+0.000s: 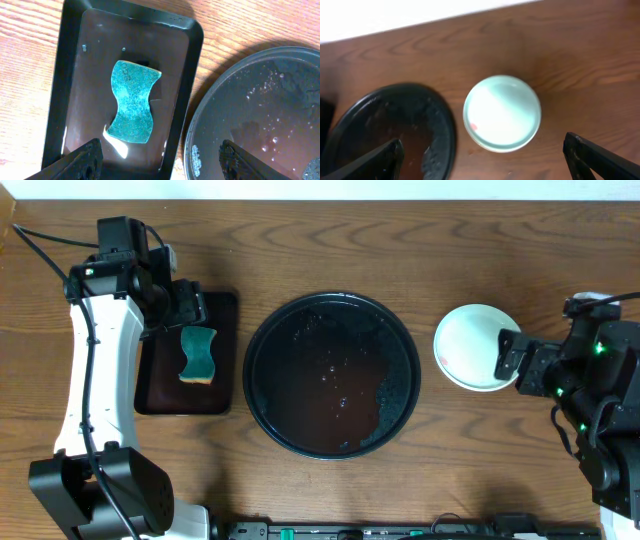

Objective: Clean dirty plates on tray and stack at the side

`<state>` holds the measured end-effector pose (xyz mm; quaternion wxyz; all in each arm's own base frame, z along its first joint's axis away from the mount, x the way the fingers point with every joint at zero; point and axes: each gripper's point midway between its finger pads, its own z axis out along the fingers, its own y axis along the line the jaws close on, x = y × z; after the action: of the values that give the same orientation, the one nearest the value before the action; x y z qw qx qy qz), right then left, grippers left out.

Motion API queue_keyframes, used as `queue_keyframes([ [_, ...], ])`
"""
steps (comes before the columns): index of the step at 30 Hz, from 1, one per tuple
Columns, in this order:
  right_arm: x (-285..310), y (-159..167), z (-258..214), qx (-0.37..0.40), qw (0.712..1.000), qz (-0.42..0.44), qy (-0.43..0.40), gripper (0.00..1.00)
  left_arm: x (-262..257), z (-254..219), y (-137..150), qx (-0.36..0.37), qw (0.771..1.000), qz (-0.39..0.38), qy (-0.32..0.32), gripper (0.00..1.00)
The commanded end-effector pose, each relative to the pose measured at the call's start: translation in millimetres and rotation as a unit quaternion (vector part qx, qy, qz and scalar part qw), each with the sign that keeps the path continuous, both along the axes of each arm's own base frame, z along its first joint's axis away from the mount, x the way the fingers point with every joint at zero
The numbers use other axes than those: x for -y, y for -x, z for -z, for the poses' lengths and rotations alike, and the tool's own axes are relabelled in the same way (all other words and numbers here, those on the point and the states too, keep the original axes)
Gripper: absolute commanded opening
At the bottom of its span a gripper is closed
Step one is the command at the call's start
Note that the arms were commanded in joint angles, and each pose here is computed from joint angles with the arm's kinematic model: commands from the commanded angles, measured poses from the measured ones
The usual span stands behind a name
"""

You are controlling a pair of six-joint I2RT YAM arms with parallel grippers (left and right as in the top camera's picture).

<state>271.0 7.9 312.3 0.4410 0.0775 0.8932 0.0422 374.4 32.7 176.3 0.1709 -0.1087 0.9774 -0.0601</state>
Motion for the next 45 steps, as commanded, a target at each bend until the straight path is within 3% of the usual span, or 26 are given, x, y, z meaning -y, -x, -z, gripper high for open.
queue_keyframes([
  [1, 14.7, -0.9, -8.2, 0.030, 0.999, 0.023, 0.033, 0.99, 2.8, 0.6, -0.7, -0.002, 1.000, -0.004, 0.009, 0.75],
  [12, -9.2, 17.0, 41.9, 0.268, 0.961, -0.053, 0.032, 0.99, 2.8, 0.6, -0.7, -0.002, 1.000, -0.004, 0.009, 0.75],
  [16, -11.9, 25.6, 71.3, 0.311, 0.948, -0.059, 0.030, 0.99, 2.8, 0.6, -0.7, -0.002, 1.000, -0.004, 0.009, 0.75],
  [26, -11.7, 25.5, 153.6, 0.291, 0.955, -0.058, 0.025, 0.99, 2.7, 0.5, -0.6, -0.002, 1.000, -0.004, 0.009, 0.75],
  [45, -11.0, 25.5, 154.6, 0.288, 0.956, -0.055, 0.022, 0.99, 2.7, 0.7, -0.7, -0.002, 1.000, -0.004, 0.009, 0.75],
])
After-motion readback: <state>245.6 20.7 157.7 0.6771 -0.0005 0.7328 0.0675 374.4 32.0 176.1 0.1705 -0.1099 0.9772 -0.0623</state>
